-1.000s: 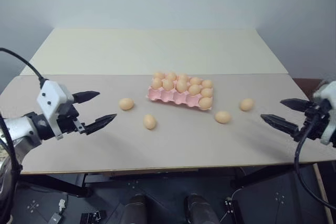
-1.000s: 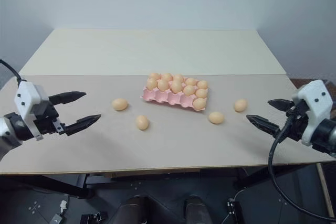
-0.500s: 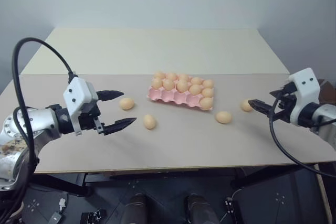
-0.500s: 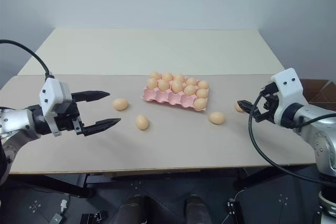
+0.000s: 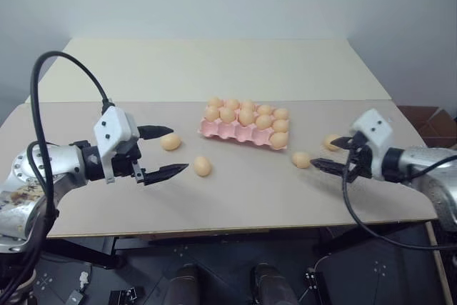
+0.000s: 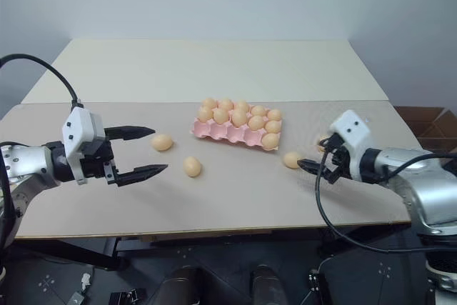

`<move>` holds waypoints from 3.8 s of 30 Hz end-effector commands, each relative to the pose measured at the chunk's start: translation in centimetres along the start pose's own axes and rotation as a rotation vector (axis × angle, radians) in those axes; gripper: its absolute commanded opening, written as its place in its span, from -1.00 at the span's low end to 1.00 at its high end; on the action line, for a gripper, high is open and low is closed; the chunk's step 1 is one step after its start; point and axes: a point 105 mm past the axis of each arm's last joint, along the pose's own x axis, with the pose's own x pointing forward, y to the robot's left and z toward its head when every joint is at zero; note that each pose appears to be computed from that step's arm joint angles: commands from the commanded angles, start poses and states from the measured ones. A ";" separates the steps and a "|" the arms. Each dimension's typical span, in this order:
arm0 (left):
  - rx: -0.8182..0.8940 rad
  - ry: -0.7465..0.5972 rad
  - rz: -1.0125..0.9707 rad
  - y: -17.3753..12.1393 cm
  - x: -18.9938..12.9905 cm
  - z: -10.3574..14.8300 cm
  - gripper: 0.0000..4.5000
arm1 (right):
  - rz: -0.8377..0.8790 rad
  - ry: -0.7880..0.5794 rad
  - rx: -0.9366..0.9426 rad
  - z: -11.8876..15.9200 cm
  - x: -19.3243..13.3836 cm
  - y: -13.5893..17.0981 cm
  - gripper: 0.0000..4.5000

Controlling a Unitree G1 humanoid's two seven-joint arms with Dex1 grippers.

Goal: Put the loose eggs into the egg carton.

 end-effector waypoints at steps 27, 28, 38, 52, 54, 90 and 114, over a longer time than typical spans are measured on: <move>0.023 0.045 -0.014 0.1 -1.0 -0.8 1.00 | -0.019 0.119 -0.162 -0.8 5.2 -0.3 0.76; 0.022 0.050 -0.011 0.1 -1.1 -0.9 1.00 | -0.016 0.119 -0.161 -0.8 5.1 -0.4 0.63; -0.018 0.099 0.046 -0.1 -2.8 -2.1 1.00 | -0.014 -0.021 -0.190 2.6 3.7 1.0 -0.15; -0.024 0.105 0.060 -0.6 -3.1 -2.0 1.00 | -0.090 -0.206 -0.120 8.6 9.0 3.4 -0.20; -0.022 0.105 0.056 -0.7 -3.0 -2.0 1.00 | -0.089 -0.205 -0.118 8.8 9.8 3.5 -0.20; -0.032 -0.069 -0.029 -1.5 0.1 1.6 1.00 | -0.414 -0.274 0.151 7.5 -0.2 -1.6 0.99; 0.080 -0.144 -0.229 -2.8 6.5 3.0 1.00 | -0.659 -0.107 0.345 -3.4 -4.9 0.9 0.99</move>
